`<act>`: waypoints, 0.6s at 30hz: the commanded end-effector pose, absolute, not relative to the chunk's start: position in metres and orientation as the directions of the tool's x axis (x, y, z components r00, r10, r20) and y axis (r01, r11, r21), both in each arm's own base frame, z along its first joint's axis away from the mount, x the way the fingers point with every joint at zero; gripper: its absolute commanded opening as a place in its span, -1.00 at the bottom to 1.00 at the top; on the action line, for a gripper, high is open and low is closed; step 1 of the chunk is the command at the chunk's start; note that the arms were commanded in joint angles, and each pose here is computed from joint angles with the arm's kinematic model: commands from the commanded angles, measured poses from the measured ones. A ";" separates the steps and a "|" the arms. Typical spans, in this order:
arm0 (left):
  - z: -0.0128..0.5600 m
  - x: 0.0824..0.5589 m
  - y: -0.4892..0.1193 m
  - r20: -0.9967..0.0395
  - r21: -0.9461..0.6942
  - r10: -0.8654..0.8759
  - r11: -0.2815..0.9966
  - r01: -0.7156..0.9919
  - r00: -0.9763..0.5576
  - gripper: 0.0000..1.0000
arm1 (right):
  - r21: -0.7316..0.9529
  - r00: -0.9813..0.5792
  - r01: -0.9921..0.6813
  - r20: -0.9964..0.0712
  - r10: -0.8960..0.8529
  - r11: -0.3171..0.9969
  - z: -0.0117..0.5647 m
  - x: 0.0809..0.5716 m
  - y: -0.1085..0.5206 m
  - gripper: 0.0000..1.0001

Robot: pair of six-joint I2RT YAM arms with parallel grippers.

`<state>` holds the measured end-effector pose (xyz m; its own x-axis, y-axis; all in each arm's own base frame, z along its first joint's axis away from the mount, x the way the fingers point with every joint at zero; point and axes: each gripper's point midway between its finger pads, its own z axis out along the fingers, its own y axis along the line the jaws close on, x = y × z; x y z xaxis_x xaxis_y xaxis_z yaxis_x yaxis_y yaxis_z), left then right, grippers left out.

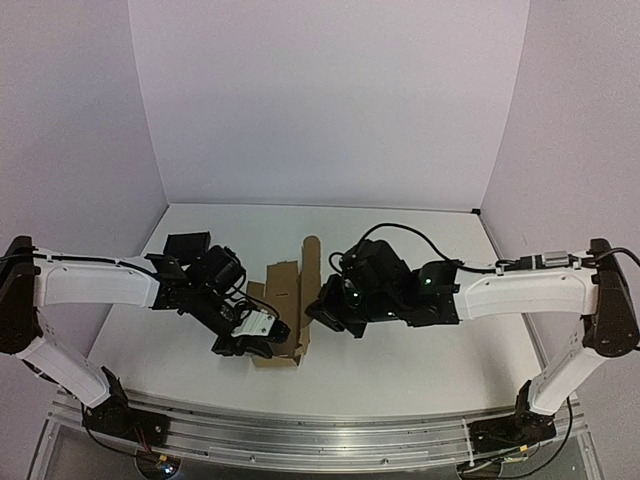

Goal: Fold the paper box

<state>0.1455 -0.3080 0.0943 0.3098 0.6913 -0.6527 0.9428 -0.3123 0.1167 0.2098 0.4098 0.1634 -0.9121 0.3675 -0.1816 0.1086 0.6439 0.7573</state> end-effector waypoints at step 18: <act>0.123 0.159 -0.323 -0.758 -0.203 0.649 -0.134 0.970 -0.069 -1.00 | 0.930 -0.986 -0.023 -0.081 0.143 0.367 0.172 0.147 0.451 -1.00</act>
